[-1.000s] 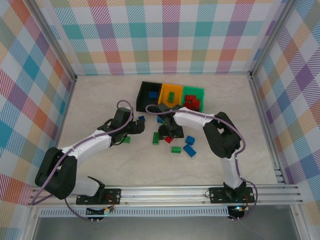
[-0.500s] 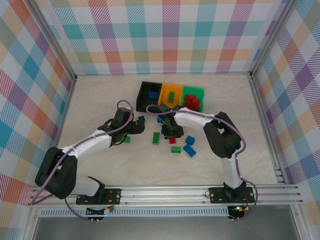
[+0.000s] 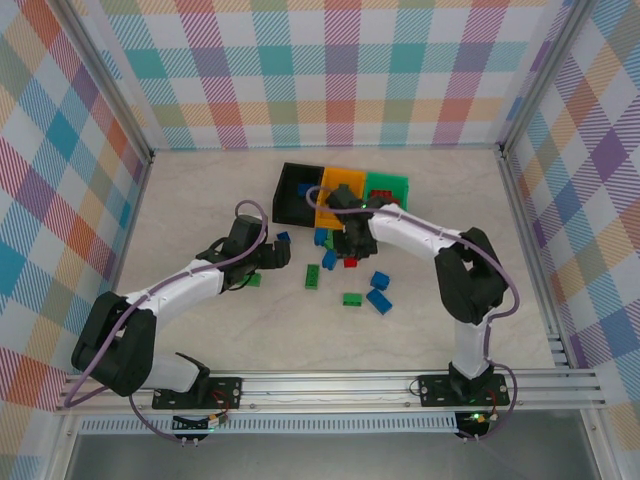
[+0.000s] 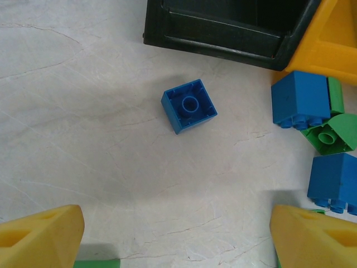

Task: Sort the legos into containers by color
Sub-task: Pick up the lego from the center of the table, then place the lego in the container, then pick up the lego from the center of the table.

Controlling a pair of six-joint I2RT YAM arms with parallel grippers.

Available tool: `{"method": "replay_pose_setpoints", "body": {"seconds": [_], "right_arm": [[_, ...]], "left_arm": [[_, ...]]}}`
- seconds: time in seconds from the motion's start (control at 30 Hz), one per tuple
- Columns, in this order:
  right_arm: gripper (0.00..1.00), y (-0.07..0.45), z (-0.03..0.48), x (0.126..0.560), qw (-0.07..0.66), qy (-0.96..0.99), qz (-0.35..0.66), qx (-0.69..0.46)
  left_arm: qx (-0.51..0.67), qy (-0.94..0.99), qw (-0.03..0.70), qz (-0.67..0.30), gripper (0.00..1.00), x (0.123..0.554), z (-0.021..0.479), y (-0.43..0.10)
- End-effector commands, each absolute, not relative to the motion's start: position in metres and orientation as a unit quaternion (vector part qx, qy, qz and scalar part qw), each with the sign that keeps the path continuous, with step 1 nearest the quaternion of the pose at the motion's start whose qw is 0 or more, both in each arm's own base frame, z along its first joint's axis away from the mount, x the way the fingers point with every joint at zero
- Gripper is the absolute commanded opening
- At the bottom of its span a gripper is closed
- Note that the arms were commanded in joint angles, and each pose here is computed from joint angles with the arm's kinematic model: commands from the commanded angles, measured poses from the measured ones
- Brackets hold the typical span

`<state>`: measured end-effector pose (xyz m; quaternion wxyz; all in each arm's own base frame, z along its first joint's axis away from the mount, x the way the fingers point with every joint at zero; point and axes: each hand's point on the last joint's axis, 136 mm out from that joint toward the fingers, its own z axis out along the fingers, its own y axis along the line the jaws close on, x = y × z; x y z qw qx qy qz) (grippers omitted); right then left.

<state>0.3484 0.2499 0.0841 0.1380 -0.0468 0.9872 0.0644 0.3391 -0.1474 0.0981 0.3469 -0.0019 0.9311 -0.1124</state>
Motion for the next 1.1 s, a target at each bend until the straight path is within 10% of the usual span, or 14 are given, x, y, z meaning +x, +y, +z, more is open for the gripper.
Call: {"method": "replay_pose_setpoints", "body": {"seconds": [0.0, 0.2, 0.33, 0.73, 1.07], "right_arm": [[0.23, 0.224, 0.117, 0.389, 0.188, 0.979, 0.063, -0.038], [0.30, 0.181, 0.123, 0.458, 0.232, 0.972, 0.032, -0.002], [0.64, 0.186, 0.119, 0.465, 0.224, 0.974, 0.030, -0.015], [0.66, 0.250, 0.099, 0.346, 0.161, 0.975, 0.072, -0.133], [0.71, 0.174, 0.069, 0.270, 0.102, 0.991, -0.035, -0.077]], "left_arm": [[0.003, 0.930, 0.348, -0.117, 0.86, 0.342, 0.097, -0.149], [0.007, 0.931, 0.343, -0.125, 0.86, 0.342, 0.096, -0.153], [0.016, 0.930, 0.340, -0.137, 0.86, 0.341, 0.096, -0.158], [0.022, 0.935, 0.323, -0.145, 0.85, 0.342, 0.085, -0.165], [0.032, 0.931, 0.309, -0.189, 0.85, 0.339, 0.084, -0.183]]}}
